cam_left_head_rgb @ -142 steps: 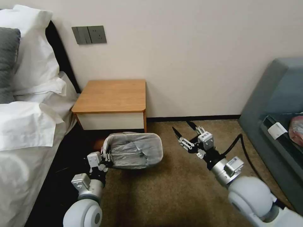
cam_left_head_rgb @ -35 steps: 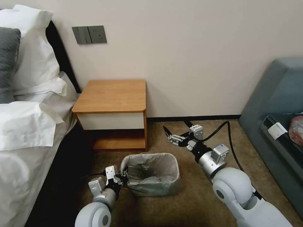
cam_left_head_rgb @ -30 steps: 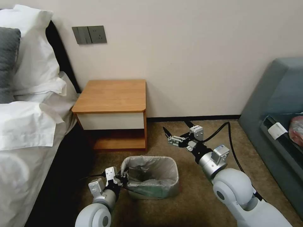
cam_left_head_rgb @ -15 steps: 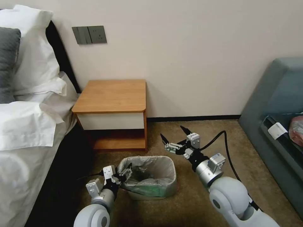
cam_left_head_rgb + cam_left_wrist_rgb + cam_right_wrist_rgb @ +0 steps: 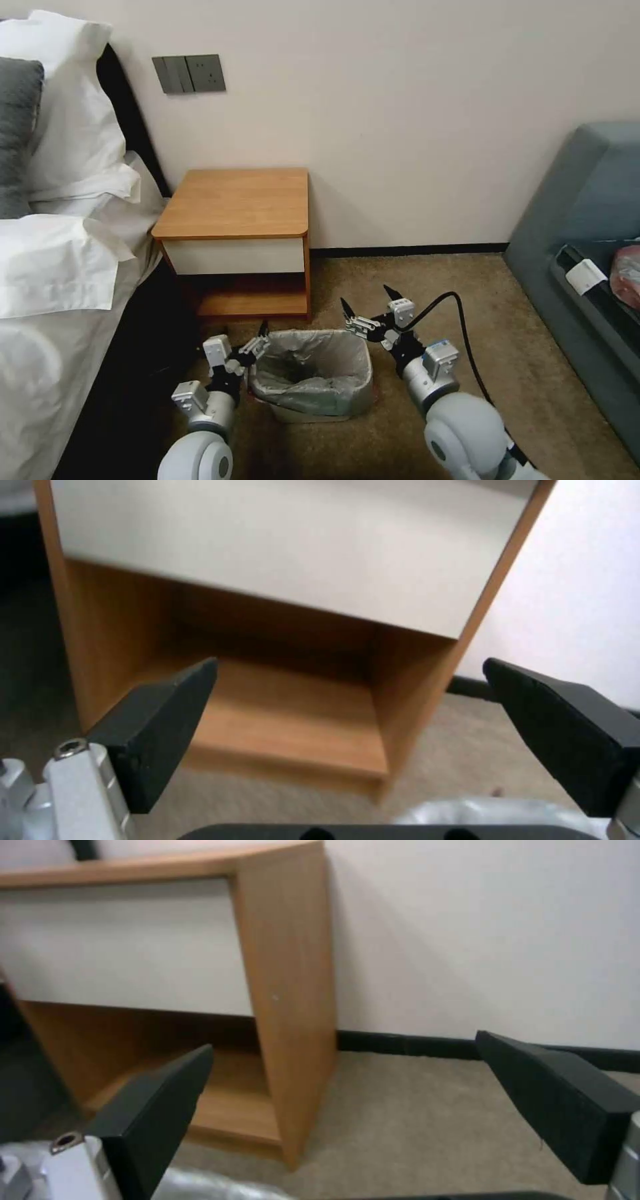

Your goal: Pick up the garbage bag from the table and place it over the trash can.

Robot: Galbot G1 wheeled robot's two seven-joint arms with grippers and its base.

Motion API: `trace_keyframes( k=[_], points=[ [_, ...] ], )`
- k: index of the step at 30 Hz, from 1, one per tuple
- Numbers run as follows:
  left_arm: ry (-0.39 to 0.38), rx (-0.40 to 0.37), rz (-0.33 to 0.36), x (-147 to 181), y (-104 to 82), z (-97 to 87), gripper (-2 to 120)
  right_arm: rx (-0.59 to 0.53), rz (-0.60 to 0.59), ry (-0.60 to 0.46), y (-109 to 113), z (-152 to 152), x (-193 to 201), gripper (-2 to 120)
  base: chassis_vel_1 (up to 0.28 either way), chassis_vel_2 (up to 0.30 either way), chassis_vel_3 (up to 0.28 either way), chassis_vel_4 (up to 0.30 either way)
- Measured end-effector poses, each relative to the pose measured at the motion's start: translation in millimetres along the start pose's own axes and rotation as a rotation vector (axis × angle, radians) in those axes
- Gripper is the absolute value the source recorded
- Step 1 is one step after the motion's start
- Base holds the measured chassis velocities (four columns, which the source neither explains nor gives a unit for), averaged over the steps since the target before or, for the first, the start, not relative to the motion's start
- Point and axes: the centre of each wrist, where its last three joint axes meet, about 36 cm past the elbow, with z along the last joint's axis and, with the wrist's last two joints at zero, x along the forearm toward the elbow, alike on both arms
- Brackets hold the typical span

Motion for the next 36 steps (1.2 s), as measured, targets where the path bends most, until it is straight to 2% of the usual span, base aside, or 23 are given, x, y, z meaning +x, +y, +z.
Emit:
trace_keyframes(
  k=[1, 2, 5, 8, 36],
  points=[
    [-0.015, -0.038, 0.015, -0.2, 6.0, 7.6, 99, 0.010, 0.028, 0.001, 4.8, 14.8, 0.2, 100, 0.000, 0.000, 0.000, 0.000],
    [-0.015, -0.038, 0.015, -0.2, 6.0, 7.6, 99, 0.010, 0.028, 0.001, 4.8, 14.8, 0.2, 100, 0.000, 0.000, 0.000, 0.000],
    [-0.031, -0.097, 0.047, 0.8, 22.8, 21.8, 96, 0.012, 0.088, -0.029, 15.3, 36.1, -2.2, 100, 0.000, 0.000, 0.000, 0.000],
    [-0.046, -0.110, 0.056, 0.8, 26.2, 22.9, 96, 0.024, 0.107, -0.061, 16.9, 39.9, -3.3, 100, 0.000, 0.000, 0.000, 0.000],
    [-0.056, -0.102, 0.052, 1.2, 24.1, 20.6, 96, 0.032, 0.108, -0.069, 16.0, 37.8, 0.6, 100, 0.000, 0.000, 0.000, 0.000]
  ],
)
